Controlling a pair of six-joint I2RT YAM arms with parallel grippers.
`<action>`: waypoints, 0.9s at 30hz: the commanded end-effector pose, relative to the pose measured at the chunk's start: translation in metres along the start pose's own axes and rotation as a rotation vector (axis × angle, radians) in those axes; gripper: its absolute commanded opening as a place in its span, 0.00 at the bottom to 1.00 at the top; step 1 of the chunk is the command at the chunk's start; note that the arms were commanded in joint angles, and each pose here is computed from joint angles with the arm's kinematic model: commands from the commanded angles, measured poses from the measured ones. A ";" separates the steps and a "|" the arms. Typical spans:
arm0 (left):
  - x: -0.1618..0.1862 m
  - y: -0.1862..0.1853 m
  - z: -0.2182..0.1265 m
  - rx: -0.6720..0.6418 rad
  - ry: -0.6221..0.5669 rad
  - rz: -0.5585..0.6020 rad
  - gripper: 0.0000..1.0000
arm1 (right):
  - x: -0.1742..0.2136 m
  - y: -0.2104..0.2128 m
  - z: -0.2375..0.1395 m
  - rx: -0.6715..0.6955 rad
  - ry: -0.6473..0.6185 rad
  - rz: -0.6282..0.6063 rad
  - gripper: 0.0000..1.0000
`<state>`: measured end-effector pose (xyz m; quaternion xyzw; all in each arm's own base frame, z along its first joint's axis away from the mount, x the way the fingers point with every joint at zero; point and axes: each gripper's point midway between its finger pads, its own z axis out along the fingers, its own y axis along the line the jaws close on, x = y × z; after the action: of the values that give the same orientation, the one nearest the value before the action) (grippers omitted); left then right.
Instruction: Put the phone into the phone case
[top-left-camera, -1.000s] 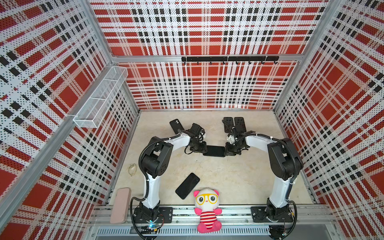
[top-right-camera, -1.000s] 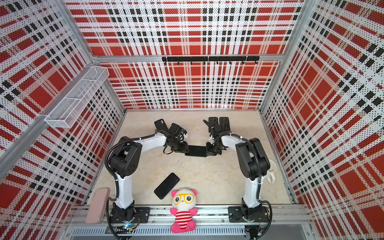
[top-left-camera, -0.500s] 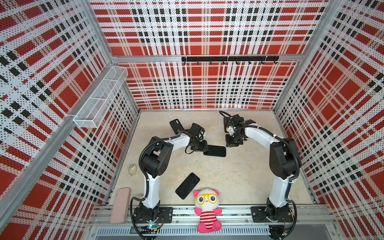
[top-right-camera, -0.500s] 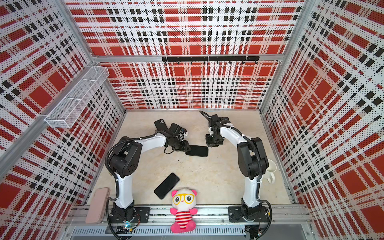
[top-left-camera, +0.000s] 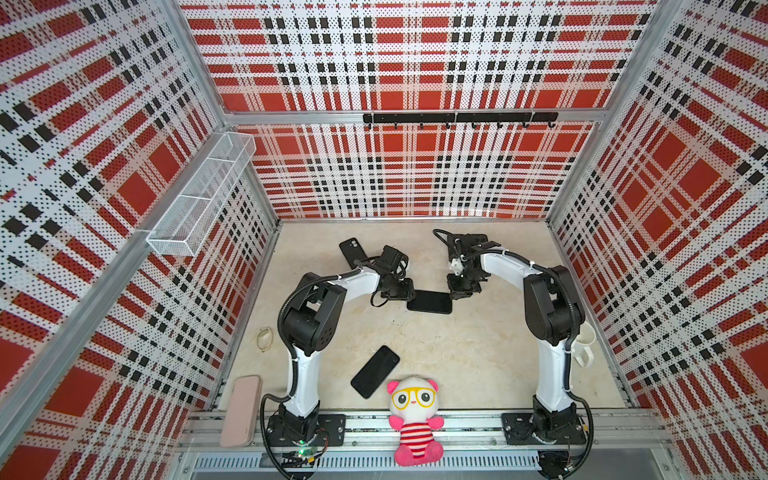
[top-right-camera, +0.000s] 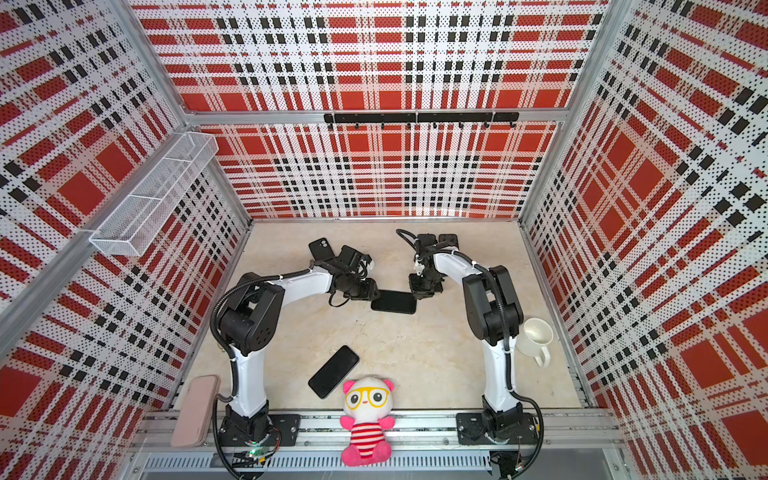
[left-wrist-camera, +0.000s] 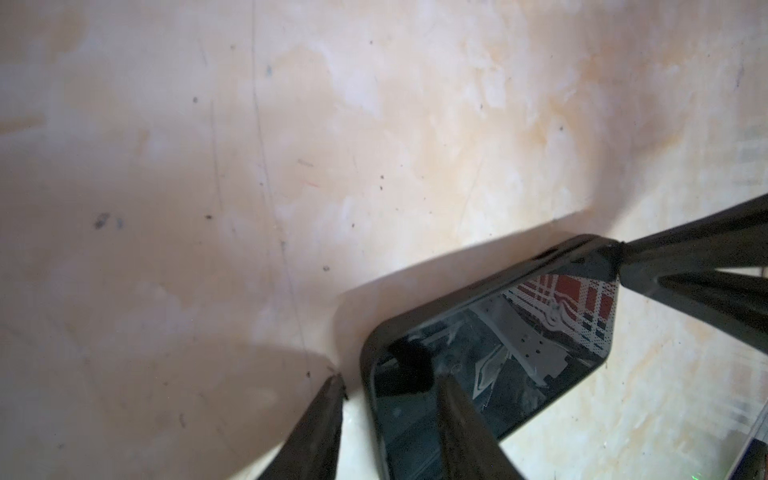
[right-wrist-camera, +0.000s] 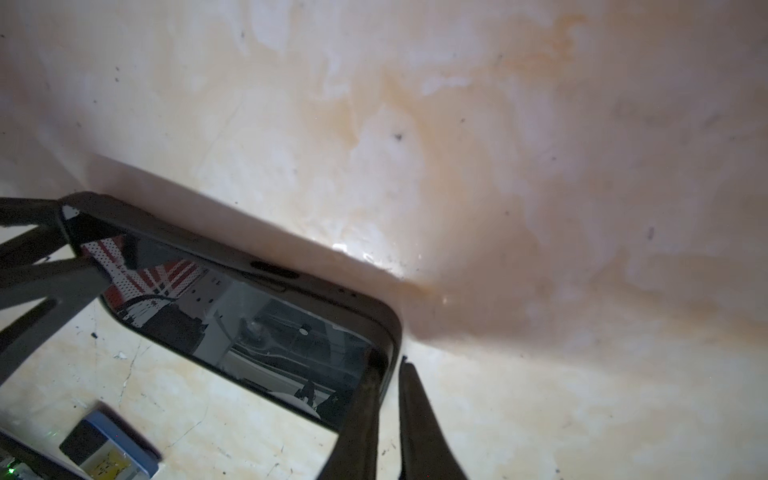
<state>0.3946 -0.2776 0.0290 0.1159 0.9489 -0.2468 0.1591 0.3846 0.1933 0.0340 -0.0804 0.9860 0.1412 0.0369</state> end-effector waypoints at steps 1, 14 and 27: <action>0.009 0.009 0.007 -0.032 0.021 -0.002 0.41 | 0.002 -0.003 0.016 -0.002 0.027 -0.009 0.12; 0.021 0.005 0.020 -0.041 0.054 0.010 0.36 | 0.066 -0.020 0.084 0.080 0.212 0.047 0.09; 0.023 0.004 0.021 -0.048 0.059 0.017 0.33 | 0.035 0.003 0.033 0.132 0.098 -0.026 0.20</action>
<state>0.3949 -0.2849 0.0264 0.1242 0.9480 -0.2389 0.1695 0.3790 0.2020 0.0277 -0.0711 0.9900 0.1117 0.0497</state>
